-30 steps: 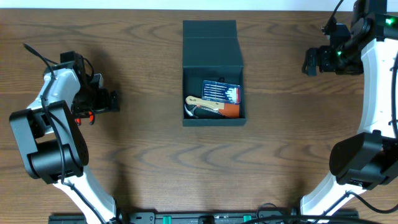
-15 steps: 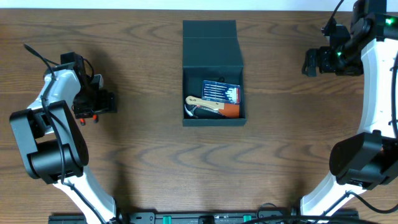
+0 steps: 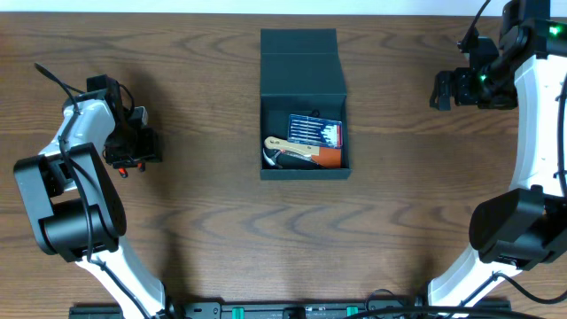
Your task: Pack container
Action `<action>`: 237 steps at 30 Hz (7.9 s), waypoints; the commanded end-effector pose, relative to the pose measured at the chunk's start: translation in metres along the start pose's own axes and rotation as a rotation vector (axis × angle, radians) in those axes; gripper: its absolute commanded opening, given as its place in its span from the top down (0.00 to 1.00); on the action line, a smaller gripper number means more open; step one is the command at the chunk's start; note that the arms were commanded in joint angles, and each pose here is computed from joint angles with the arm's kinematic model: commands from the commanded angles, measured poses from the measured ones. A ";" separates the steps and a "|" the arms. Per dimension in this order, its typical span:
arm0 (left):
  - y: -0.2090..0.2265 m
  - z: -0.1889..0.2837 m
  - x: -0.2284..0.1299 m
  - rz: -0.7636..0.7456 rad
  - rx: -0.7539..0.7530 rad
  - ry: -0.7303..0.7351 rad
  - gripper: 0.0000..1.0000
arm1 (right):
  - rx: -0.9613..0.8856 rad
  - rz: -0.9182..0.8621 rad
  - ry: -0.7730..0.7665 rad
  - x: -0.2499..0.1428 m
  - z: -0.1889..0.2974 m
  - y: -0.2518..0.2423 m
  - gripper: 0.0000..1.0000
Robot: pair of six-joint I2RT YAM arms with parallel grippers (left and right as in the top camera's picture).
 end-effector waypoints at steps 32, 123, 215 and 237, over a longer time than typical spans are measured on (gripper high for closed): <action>0.019 -0.004 0.003 0.351 0.105 -0.031 0.94 | 0.016 -0.001 0.046 -0.009 -0.004 0.000 0.01; -0.240 0.220 0.041 -0.386 -0.137 -0.768 0.08 | 0.225 -0.114 -0.165 0.042 0.003 0.032 0.99; -0.239 0.034 0.200 0.260 -1.282 -0.162 0.94 | 1.127 -0.414 0.141 0.114 -0.213 0.161 0.99; -0.240 0.025 0.191 0.256 -1.298 -0.086 0.94 | 1.077 -0.467 0.167 0.105 -0.224 0.142 0.99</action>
Point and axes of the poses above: each gripper's point midway between its finger pads, its own z axis back along the fingers, its own y axis along the line the jaws close on, x = y × z, the point moved 1 cm from there along z, back along the fingers, and after that the axes turned 6 degrees about -z, right-handed, at the moved point
